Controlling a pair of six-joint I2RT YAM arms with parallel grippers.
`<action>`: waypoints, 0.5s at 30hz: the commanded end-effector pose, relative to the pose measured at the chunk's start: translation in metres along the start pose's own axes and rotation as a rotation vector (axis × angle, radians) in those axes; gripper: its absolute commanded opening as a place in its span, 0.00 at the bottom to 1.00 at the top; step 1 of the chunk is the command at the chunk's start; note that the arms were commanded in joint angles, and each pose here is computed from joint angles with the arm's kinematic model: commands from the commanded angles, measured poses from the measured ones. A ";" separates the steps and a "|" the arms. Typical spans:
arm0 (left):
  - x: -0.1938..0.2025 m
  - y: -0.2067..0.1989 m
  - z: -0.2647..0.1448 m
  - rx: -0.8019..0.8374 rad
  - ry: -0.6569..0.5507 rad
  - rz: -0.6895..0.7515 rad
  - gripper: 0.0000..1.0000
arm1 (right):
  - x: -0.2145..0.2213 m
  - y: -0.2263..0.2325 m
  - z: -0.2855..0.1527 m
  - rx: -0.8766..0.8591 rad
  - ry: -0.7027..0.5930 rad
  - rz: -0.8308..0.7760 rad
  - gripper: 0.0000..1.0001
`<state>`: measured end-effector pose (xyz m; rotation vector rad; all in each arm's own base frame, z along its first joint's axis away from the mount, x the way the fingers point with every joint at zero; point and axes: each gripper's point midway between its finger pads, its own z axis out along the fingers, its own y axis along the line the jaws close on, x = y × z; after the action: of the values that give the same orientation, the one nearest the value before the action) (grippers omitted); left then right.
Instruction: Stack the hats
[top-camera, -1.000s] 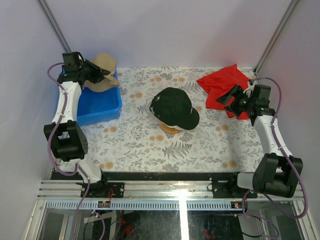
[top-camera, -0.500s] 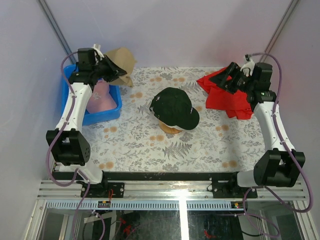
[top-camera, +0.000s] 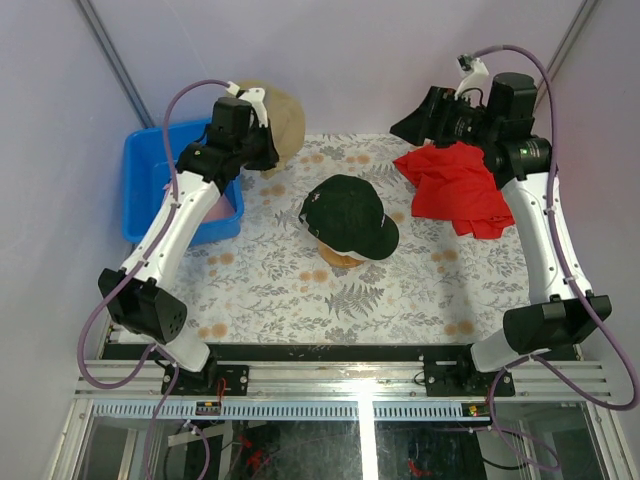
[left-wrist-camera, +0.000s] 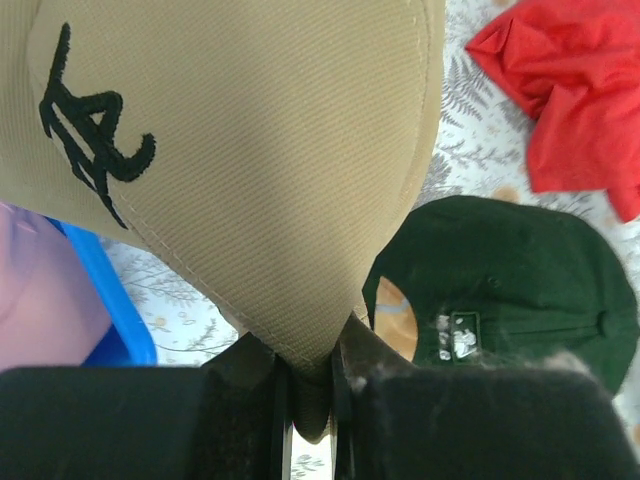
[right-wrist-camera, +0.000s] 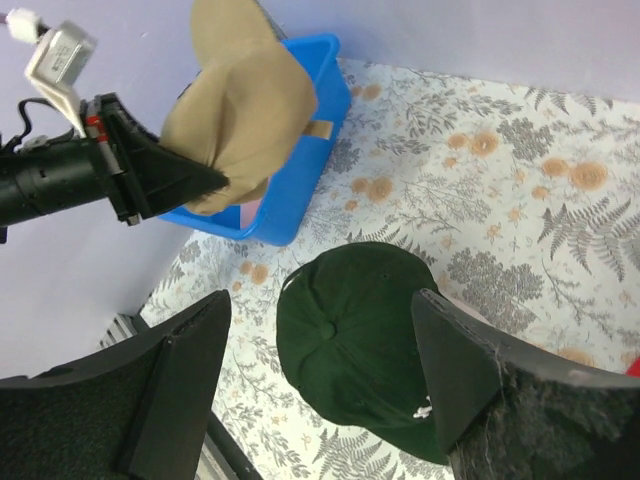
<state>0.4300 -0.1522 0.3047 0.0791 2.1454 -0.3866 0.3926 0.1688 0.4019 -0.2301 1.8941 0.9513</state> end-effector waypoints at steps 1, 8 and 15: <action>-0.029 -0.001 -0.023 -0.024 -0.112 0.188 0.00 | -0.004 0.033 0.002 -0.080 0.024 -0.144 0.80; -0.035 -0.047 -0.056 0.228 -0.192 0.340 0.00 | -0.007 0.080 0.018 -0.177 0.017 -0.264 0.82; -0.021 -0.093 -0.088 0.475 -0.182 0.427 0.00 | -0.001 0.101 0.062 -0.206 0.043 -0.279 0.83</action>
<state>0.3732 -0.1854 0.3635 0.5526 1.9104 -0.4928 0.3708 0.2647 0.4331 -0.6111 1.7827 0.9746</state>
